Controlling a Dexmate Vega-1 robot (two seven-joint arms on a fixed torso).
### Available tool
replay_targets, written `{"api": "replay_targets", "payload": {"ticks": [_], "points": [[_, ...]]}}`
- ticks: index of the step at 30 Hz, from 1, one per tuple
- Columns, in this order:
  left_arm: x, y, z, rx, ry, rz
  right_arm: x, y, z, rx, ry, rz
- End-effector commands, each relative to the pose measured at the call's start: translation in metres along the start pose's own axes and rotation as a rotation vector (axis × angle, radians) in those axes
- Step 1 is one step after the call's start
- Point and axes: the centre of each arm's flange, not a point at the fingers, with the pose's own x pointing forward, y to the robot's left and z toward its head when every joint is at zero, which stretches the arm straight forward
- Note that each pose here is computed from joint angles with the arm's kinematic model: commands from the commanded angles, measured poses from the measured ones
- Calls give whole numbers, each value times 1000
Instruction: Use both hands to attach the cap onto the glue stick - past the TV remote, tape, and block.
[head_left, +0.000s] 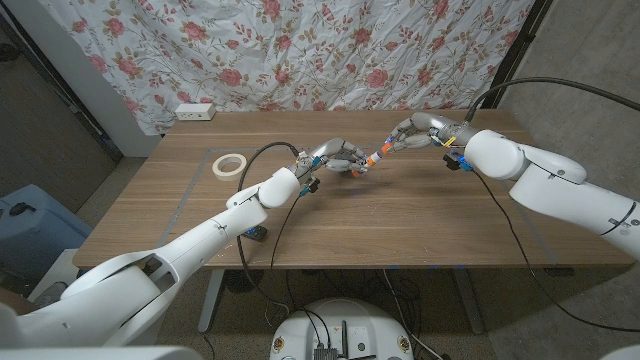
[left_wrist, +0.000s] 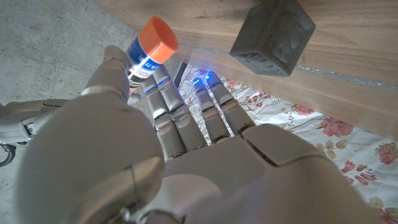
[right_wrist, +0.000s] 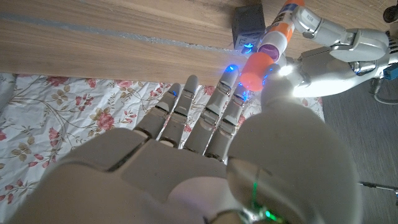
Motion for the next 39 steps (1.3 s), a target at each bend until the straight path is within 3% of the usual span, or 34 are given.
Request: {"api": "replay_targets", "payload": {"ticks": [1, 39], "points": [[-1, -1, -1, -1, 4, 2, 1, 3, 2, -5, 3, 2], [1, 0, -2, -2, 1, 5, 5, 10, 7, -20, 10, -7]]}}
